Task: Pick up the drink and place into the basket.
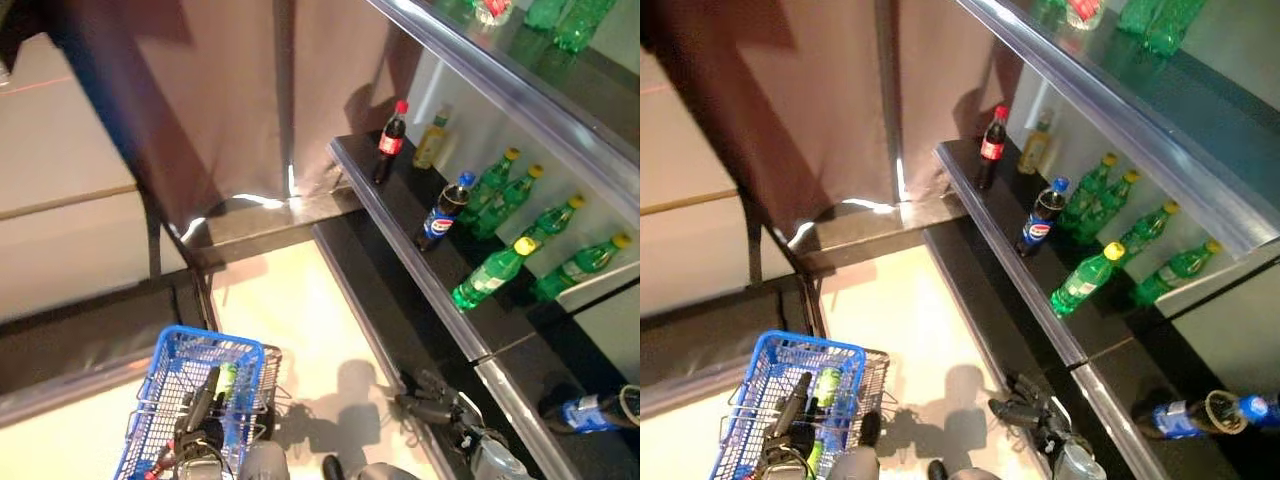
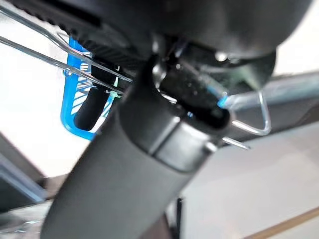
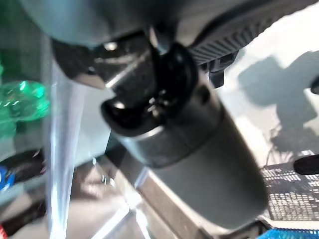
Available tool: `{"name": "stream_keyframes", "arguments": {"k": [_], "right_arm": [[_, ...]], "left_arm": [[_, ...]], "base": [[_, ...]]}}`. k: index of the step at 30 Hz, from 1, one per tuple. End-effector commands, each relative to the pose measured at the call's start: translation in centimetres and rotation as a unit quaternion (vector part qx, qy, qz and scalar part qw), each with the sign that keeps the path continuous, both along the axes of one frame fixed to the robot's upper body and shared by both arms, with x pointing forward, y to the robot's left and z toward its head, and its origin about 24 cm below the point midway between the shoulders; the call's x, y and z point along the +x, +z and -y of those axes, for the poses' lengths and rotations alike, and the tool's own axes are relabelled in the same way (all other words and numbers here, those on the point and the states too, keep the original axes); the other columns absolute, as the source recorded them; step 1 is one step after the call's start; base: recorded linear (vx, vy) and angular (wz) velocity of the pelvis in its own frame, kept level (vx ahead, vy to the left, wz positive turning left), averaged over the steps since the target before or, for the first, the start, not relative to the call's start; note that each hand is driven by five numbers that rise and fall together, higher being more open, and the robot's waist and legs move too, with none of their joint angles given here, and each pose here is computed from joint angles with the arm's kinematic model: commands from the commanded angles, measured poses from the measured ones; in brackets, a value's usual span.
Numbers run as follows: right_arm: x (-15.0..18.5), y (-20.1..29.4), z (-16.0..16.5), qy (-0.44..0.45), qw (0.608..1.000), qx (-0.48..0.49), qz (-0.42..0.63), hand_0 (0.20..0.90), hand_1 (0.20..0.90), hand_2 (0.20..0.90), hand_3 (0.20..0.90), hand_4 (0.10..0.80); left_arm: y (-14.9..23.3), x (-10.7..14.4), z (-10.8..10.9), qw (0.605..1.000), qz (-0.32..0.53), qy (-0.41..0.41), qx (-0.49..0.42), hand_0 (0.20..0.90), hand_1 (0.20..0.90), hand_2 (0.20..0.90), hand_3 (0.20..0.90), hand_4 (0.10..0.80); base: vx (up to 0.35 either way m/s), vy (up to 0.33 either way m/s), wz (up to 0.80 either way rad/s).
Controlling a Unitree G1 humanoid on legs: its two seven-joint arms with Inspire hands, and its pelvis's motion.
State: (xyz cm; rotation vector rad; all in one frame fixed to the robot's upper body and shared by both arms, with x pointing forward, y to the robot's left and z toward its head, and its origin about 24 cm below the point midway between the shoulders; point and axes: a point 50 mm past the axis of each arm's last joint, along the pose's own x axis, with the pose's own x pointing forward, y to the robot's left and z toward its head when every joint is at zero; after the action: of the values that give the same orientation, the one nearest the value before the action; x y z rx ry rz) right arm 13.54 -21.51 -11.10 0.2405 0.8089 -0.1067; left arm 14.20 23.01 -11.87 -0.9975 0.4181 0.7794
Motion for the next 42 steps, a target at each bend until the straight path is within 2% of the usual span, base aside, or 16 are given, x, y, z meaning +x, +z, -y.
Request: {"name": "stream_keyframes", "arguments": {"k": [1,3,6,13,17,23,31,37,42], "right_arm": [[1.3,2.4,-1.1,0.053,0.994,0.013,0.093,0.900,0.900,0.900,0.900,0.800],[1.9,2.7,-1.6,0.051,0.993,0.029,0.105,0.900,0.900,0.900,0.900,0.800],[2.2,2.9,-1.5,0.049,0.993,0.022,0.103,0.900,0.900,0.900,0.900,0.800],[2.2,2.6,-1.2,0.059,0.994,0.010,0.094,0.900,0.900,0.900,0.900,0.800],[2.3,2.3,-1.2,0.087,0.993,-0.002,0.081,0.900,0.900,0.900,0.900,0.800],[2.6,2.2,-1.7,0.146,0.987,-0.016,0.072,0.900,0.900,0.900,0.900,0.800],[1.8,2.2,-1.3,0.149,0.987,-0.016,0.064,0.900,0.900,0.900,0.900,0.800],[2.4,2.1,-2.1,0.146,0.986,-0.005,0.076,0.900,0.900,0.900,0.900,0.800],[1.8,2.2,-3.2,0.117,0.989,0.016,0.086,0.900,0.900,0.900,0.900,0.800]], "left_arm": [[7.4,5.5,-2.6,0.967,0.218,-0.060,0.118,0.300,0.300,0.300,0.200,0.100],[7.7,4.5,-3.8,0.962,0.225,-0.059,0.144,0.300,0.300,0.300,0.200,0.100],[7.8,4.3,-4.2,0.960,0.225,-0.061,0.153,0.300,0.300,0.300,0.200,0.100],[6.3,4.0,-2.8,0.968,0.211,-0.062,0.122,0.300,0.300,0.300,0.200,0.100],[5.1,4.0,-0.9,0.973,0.197,-0.065,0.096,0.300,0.300,0.300,0.200,0.100],[3.7,2.1,-1.1,0.980,0.182,-0.026,0.068,0.300,0.300,0.300,0.200,0.100],[2.7,0.4,-0.8,0.985,0.161,-0.009,0.056,0.300,0.300,0.300,0.200,0.100],[3.1,1.6,-1.7,0.986,0.153,-0.011,0.062,0.300,0.300,0.300,0.200,0.100],[3.5,2.3,-2.3,0.985,0.142,-0.048,0.091,0.300,0.300,0.300,0.200,0.100]], "base": [[0.057,0.352,-1.40],[0.046,0.312,-1.82],[0.086,0.155,-1.03],[0.012,-0.016,-0.59],[0.052,-0.133,-0.44],[0.046,-0.064,-0.81],[0.220,0.168,-0.50],[0.203,0.203,-0.70],[0.243,0.238,0.10]]}}
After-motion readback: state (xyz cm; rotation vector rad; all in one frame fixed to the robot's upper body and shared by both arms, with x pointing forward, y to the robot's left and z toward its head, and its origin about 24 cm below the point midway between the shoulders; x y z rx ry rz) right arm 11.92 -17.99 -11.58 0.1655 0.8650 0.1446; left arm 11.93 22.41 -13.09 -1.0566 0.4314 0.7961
